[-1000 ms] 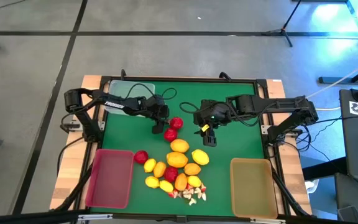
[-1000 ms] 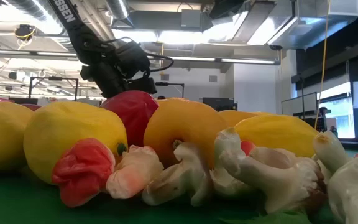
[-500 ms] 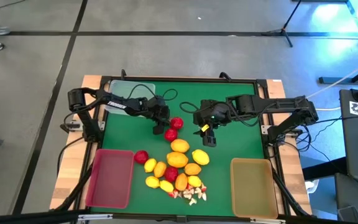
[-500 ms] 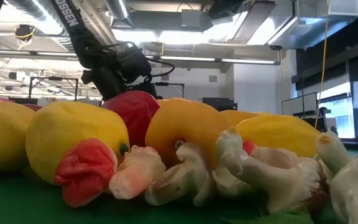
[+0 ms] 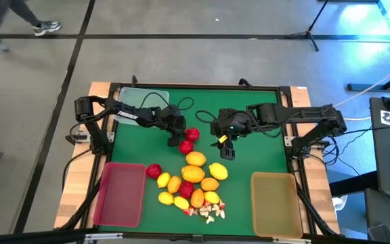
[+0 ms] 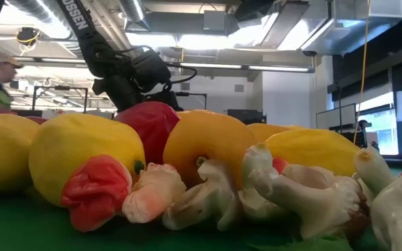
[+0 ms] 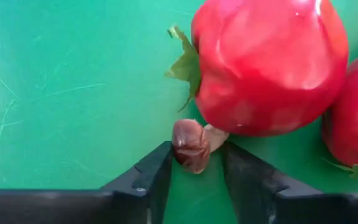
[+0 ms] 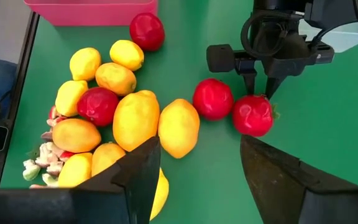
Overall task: Sort produce into baskets
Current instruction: Put the brown mushroom into the white bin
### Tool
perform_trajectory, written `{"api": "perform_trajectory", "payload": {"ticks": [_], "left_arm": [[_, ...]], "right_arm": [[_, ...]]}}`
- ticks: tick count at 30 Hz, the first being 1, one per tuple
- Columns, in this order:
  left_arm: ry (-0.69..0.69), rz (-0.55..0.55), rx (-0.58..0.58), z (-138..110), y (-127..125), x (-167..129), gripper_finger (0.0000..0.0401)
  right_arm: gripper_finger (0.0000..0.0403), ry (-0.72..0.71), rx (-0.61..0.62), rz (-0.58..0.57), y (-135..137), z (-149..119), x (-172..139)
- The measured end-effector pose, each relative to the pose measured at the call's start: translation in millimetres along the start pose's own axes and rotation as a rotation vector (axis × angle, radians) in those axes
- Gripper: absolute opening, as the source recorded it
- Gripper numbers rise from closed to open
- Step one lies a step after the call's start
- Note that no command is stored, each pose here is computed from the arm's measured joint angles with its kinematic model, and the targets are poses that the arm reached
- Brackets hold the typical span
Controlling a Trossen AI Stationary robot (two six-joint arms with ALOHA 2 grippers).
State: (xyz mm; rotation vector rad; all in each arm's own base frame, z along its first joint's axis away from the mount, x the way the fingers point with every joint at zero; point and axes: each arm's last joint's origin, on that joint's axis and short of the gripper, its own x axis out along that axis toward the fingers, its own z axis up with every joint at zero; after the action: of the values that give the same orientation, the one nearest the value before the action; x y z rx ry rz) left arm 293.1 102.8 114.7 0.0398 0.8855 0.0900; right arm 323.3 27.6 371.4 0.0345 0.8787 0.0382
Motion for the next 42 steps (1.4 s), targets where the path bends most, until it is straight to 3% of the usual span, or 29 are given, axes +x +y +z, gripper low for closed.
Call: {"api": "perform_trajectory", "payload": {"ticks": [5,11,19,25,32,37,42], "left_arm": [[0.0,-0.001,-0.006,0,0,0,0.0076],[0.009,0.0,-0.048,1,-1,-5,0.005],[-0.134,0.064,-0.041,27,0,-56,0.0047],[-0.134,0.245,-0.087,29,-1,-115,0.0044],[-0.105,0.491,-0.228,14,-4,-172,0.0047],[-0.005,0.632,-0.37,-5,4,-183,0.0049],[0.078,0.681,-0.411,-19,14,-177,0.007]], "right_arm": [[0.022,0.0,0.006,0.0,0,0,0],[0.022,0.003,0.005,0.037,1,0,0],[0.022,-0.001,-0.006,0.064,2,0,0],[0.022,-0.002,-0.006,0.072,2,1,0],[0.022,-0.001,-0.006,0.072,2,0,0],[0.022,-0.002,-0.007,0.071,2,1,0],[0.0221,-0.002,-0.01,0.052,1,0,0]]}}
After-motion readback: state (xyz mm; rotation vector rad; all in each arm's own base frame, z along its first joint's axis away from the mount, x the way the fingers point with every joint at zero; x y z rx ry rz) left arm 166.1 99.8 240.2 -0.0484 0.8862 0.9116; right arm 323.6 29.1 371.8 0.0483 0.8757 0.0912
